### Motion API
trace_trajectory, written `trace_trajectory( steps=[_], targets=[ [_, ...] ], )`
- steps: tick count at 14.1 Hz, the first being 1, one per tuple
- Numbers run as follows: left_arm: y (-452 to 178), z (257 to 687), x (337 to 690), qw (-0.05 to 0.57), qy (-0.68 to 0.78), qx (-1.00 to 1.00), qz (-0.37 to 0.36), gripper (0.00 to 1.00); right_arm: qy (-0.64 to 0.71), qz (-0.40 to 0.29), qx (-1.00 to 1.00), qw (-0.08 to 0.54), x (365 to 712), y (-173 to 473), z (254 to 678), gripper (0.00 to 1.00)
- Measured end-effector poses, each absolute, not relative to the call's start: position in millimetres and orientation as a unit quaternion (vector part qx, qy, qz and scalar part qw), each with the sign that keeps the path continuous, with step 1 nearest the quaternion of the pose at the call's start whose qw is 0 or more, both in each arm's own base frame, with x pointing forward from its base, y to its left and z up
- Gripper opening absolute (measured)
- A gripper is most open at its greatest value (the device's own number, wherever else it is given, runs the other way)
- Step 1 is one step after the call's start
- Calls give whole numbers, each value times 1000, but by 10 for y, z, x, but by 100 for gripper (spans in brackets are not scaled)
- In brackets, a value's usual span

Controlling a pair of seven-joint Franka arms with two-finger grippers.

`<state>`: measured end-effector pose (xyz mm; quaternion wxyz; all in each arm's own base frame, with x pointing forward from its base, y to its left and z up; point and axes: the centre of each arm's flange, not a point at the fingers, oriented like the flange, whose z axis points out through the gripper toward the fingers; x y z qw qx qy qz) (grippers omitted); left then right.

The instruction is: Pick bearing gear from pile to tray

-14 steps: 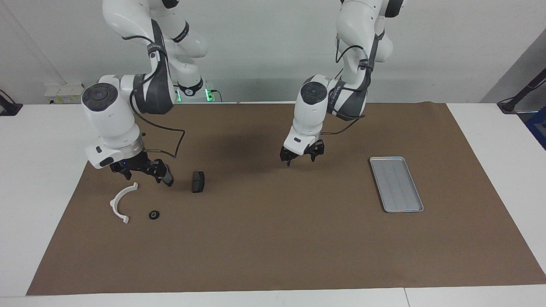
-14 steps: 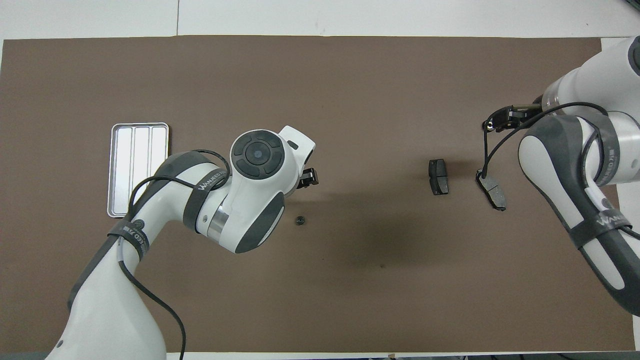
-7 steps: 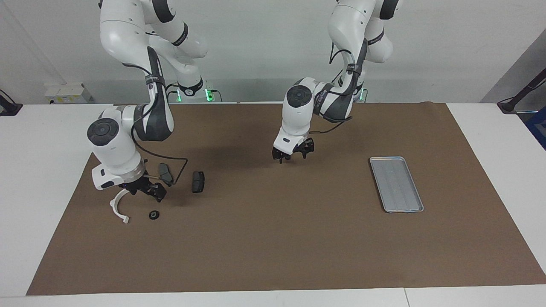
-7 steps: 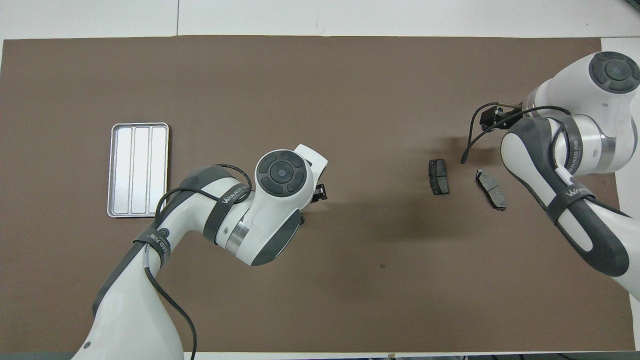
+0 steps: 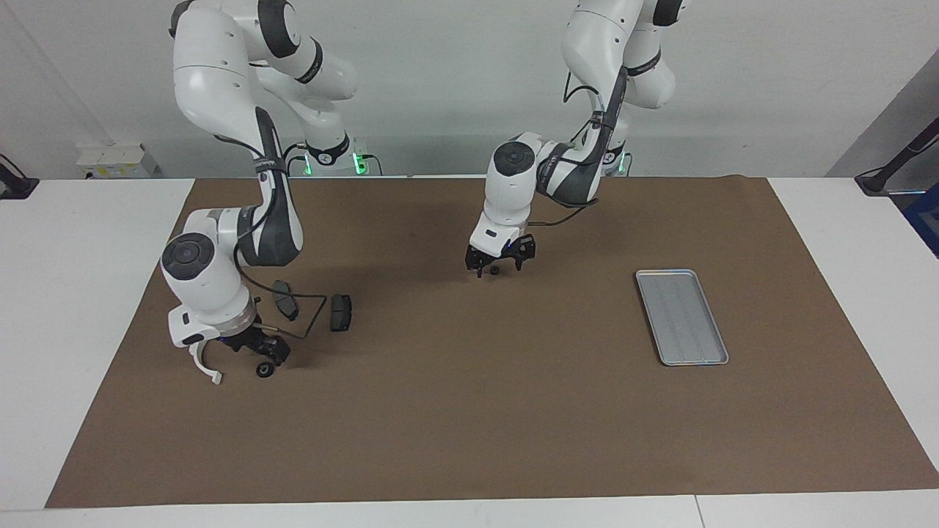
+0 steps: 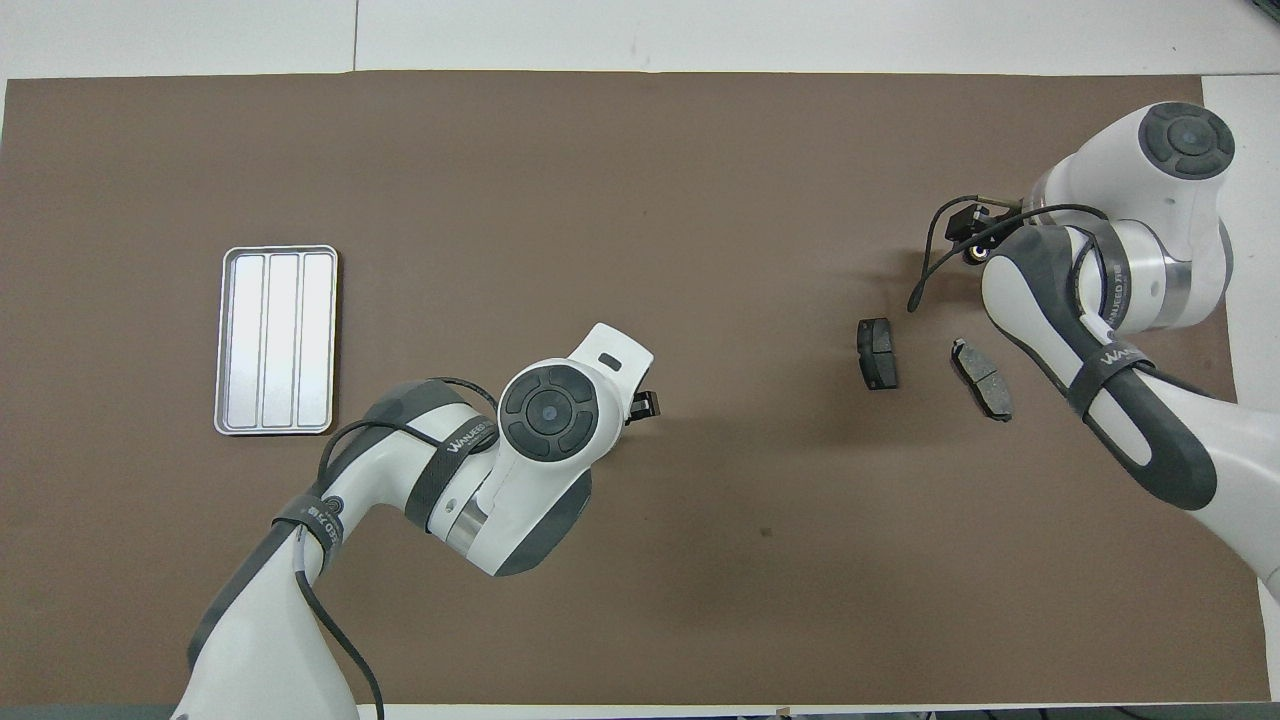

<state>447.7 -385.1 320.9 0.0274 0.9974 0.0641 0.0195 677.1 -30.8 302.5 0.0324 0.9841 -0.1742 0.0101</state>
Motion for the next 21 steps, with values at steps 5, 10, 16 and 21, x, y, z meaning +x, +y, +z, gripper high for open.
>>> trace_trajectory(
  steps=[5,10,16,21],
  targets=[
    [-3884,3207,4367,27,56,998,19,100,-187,7,982,29,6811,-292,2844,100],
    [-3821,3103,4138,20,47,999,13,100,-188,12,982,28,6836,-294,2852,99],
    [-3841,3089,4093,37,42,998,30,100,-187,16,982,25,6855,-289,2779,93],
    [-3812,3039,4081,27,32,999,33,100,-188,23,982,23,6888,-270,2841,55]
  ],
)
